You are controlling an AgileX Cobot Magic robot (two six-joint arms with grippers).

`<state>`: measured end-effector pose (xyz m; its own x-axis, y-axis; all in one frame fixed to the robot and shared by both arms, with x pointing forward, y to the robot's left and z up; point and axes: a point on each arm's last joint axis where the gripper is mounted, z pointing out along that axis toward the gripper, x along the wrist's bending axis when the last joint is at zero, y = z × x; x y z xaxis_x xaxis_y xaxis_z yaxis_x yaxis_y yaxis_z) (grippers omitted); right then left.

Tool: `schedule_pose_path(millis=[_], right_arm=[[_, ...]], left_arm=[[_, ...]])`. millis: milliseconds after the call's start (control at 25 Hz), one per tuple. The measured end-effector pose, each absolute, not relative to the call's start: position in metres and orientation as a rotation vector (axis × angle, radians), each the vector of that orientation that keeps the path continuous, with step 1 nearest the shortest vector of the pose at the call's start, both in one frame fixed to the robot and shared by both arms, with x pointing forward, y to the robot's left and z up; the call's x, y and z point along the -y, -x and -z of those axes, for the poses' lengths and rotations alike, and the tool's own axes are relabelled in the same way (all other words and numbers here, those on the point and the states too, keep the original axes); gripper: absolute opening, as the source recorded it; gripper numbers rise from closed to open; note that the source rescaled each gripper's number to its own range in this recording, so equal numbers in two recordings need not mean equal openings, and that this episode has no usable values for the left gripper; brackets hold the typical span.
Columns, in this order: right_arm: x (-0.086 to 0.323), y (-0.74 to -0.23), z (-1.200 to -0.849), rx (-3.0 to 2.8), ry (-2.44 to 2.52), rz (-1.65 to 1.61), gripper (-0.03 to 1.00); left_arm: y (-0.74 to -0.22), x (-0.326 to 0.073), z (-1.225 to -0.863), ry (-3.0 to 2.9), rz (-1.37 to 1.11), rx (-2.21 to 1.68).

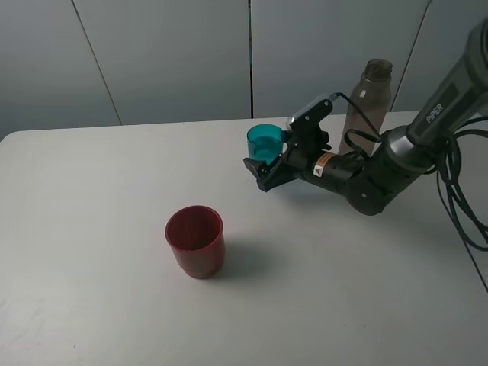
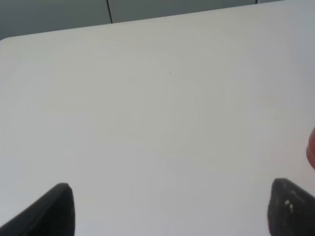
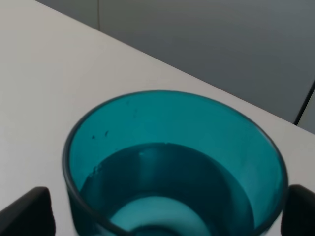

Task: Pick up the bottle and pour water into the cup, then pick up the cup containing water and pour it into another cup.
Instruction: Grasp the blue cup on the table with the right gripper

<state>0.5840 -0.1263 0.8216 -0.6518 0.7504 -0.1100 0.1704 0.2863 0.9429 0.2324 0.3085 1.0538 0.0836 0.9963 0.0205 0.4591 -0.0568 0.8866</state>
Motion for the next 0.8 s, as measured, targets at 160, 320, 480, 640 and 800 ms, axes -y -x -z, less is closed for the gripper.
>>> schedule_pose_path(millis=[160, 320, 480, 640, 800], right_arm=[[0.125, -0.588, -0.812, -2.023, -0.827, -1.372, 1.0], [0.123, -0.592, -0.804, -2.025, -0.849, -1.382, 1.0], [0.12, -0.599, -0.802, -2.01, -0.857, -1.401, 1.0], [0.115, -0.603, -0.805, -1.997, -0.853, -1.421, 1.0], [0.107, -0.602, -0.8, -2.018, -0.846, -1.423, 1.0]], left_arm=[[-0.232, -0.308, -1.054, -1.62, -0.914, -1.471], [-0.232, -0.308, -1.054, -1.62, -0.914, -1.471], [-0.232, -0.308, -1.054, -1.62, -0.914, -1.471], [-0.232, -0.308, -1.054, -1.62, -0.914, -1.471], [-0.232, -0.308, -1.054, -1.62, -0.914, -1.471]])
